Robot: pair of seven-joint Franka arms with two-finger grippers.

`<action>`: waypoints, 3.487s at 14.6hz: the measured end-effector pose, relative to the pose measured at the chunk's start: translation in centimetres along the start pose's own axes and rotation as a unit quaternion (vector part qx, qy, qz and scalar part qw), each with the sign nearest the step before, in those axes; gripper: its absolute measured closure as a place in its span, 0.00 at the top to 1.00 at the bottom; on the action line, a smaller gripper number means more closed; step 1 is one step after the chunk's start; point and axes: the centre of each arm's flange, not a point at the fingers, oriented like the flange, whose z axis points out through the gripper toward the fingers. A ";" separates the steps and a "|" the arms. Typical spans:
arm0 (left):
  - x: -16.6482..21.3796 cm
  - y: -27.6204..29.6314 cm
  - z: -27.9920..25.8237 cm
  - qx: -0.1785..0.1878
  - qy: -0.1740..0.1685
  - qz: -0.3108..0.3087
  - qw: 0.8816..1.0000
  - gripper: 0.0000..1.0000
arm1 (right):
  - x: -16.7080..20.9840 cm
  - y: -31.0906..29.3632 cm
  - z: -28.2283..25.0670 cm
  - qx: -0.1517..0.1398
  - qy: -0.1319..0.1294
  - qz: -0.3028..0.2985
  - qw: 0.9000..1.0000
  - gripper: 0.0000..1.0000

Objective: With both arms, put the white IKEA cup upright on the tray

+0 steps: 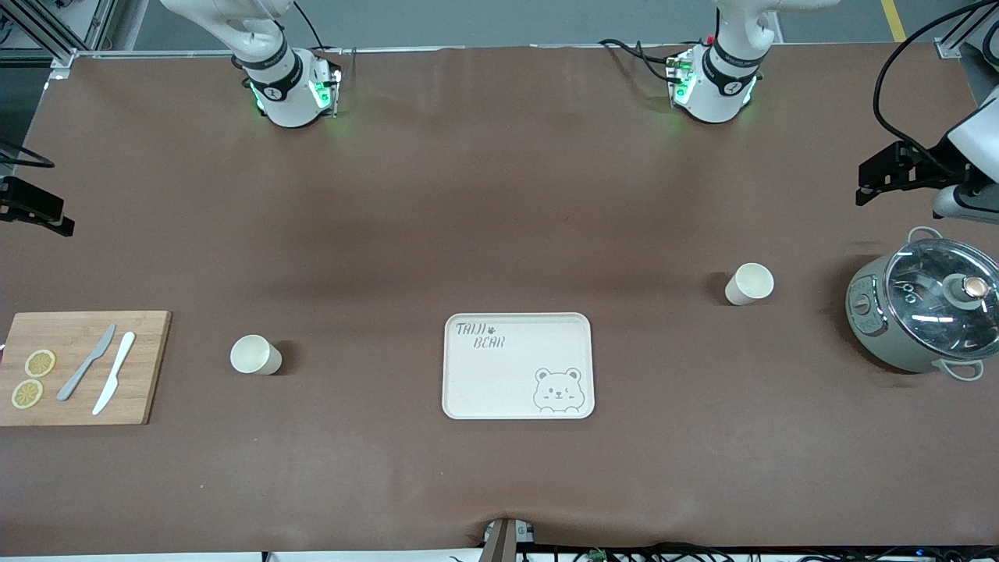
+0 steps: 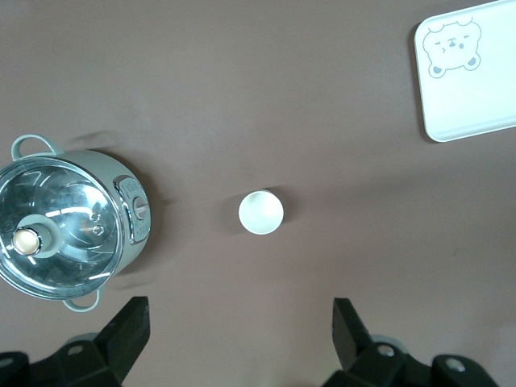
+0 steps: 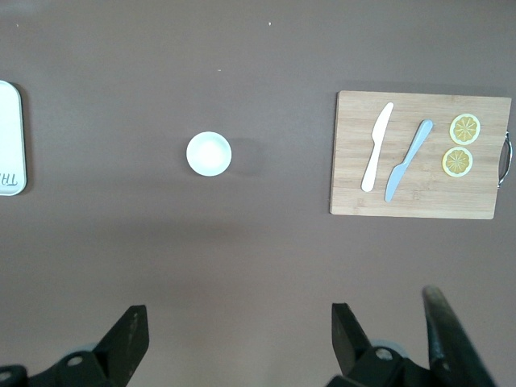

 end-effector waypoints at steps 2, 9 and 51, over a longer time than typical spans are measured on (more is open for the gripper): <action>0.0 0.0 0.0 0.000 0.000 0.000 1.000 1.00 | 0.0 0.0 0.0 0.000 0.000 0.000 1.000 1.00; 0.4 -0.7 2.6 0.001 0.008 -0.006 1.000 1.00 | 0.1 0.0 -0.1 0.000 0.003 0.002 1.000 1.00; -5.1 -3.4 41.0 0.020 0.088 -0.001 0.996 1.00 | 12.5 -5.0 22.1 -0.020 -0.003 -0.210 0.977 1.00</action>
